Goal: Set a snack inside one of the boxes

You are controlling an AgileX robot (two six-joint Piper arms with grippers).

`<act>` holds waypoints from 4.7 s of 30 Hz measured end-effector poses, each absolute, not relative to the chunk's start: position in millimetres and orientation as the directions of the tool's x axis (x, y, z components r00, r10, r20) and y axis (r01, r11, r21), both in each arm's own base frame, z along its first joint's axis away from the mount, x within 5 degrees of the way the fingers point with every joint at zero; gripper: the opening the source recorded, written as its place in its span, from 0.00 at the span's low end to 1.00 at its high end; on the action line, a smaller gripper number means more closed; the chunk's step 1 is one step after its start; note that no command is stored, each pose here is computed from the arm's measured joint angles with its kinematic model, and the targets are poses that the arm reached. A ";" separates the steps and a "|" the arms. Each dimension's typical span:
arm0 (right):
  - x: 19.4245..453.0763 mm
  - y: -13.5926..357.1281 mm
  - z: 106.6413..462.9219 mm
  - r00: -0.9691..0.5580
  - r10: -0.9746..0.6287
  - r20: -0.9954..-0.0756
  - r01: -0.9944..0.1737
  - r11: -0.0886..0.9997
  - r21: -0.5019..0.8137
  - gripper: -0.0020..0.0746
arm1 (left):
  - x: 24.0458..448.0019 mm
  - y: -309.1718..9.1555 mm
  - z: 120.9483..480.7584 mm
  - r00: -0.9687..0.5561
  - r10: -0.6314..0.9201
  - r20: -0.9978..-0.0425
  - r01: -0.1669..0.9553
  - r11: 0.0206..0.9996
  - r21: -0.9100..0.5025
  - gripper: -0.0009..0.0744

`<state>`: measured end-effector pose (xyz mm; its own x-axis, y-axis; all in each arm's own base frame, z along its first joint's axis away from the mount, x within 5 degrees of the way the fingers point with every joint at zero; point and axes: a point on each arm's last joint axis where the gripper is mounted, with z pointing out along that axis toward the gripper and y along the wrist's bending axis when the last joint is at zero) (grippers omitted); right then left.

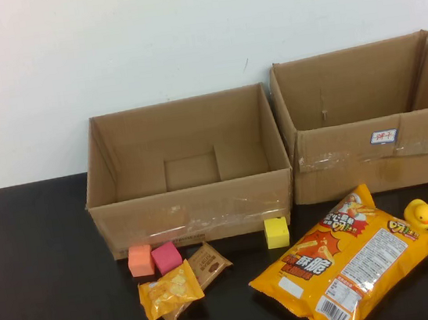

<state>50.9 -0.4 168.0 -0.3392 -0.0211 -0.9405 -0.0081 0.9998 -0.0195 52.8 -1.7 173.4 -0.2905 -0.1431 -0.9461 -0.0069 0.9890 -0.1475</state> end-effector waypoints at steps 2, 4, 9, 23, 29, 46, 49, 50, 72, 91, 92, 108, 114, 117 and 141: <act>50.9 -0.4 168.0 -0.339 -0.021 -0.940 -0.008 1.000 -0.020 0.02 | 52.8 -1.7 173.4 -0.291 -0.143 -0.946 -0.007 0.989 -0.147 0.01; 50.9 -0.4 168.0 -0.339 -0.021 -0.940 -0.008 1.000 -0.020 0.02 | 52.8 -1.7 173.4 -0.291 -0.143 -0.946 -0.007 0.989 -0.147 0.01; 50.9 -0.4 168.0 -0.339 -0.021 -0.940 -0.008 1.000 -0.020 0.02 | 52.8 -1.7 173.4 -0.291 -0.143 -0.946 -0.007 0.989 -0.147 0.01; 50.9 -0.4 168.0 -0.339 -0.021 -0.940 -0.008 1.000 -0.020 0.02 | 52.9 -1.8 173.7 -0.287 -0.145 -0.947 -0.006 0.989 -0.149 0.01; 50.9 -0.4 168.0 -0.339 -0.021 -0.940 -0.008 1.000 -0.020 0.02 | 52.9 -1.8 173.8 -0.287 -0.145 -0.947 -0.006 0.989 -0.149 0.01; 56.5 0.0 192.9 -0.050 -0.057 -0.997 -0.009 0.998 -0.056 0.02 | 56.6 -0.6 191.6 -0.077 -0.005 -0.997 0.024 1.000 -0.007 0.01; 55.1 1.5 213.5 0.178 -0.061 -0.982 -0.010 0.998 -0.064 0.02 | 56.3 -3.3 207.9 0.107 0.089 -0.990 0.044 0.995 0.094 0.01; 53.6 2.0 220.6 0.256 -0.059 -0.965 -0.011 0.998 -0.064 0.02 | 55.4 -5.0 213.7 0.173 0.109 -0.979 0.053 0.991 0.120 0.01; 39.4 -0.1 256.2 0.558 0.149 -0.816 -0.088 0.989 0.120 0.02 | 43.0 -7.2 260.4 0.415 -0.017 -0.910 0.098 0.995 0.026 0.01; 98.1 3.6 289.4 -0.179 0.234 -0.956 0.004 0.971 0.237 0.02 | 109.7 -2.4 277.8 -0.555 -0.134 -0.821 -0.068 0.991 -0.116 0.01; 101.8 3.7 286.6 -0.207 0.229 -0.951 0.010 0.973 0.232 0.02 | 114.0 -2.6 274.7 -0.578 -0.133 -0.805 -0.071 0.991 -0.113 0.01; 154.3 4.7 237.6 -0.546 0.216 -0.809 0.088 0.976 0.202 0.02 | 219.3 -30.8 214.1 -0.868 0.070 -0.492 0.152 0.980 -0.130 0.01; 155.4 4.7 236.9 -0.550 0.180 -0.815 0.068 0.983 0.172 0.02 | 252.0 -76.4 192.1 -0.803 0.302 -0.513 0.373 0.927 -0.038 0.08; 155.2 4.7 236.7 -0.554 0.160 -0.817 0.057 0.986 0.154 0.02 | 259.9 -105.3 177.2 -0.725 0.467 -0.507 0.521 0.853 0.041 0.33; 153.4 4.9 237.9 -0.552 0.133 -0.823 0.039 0.990 0.134 0.02 | 329.7 -160.8 73.5 -0.622 0.700 -0.352 0.706 0.695 0.135 0.92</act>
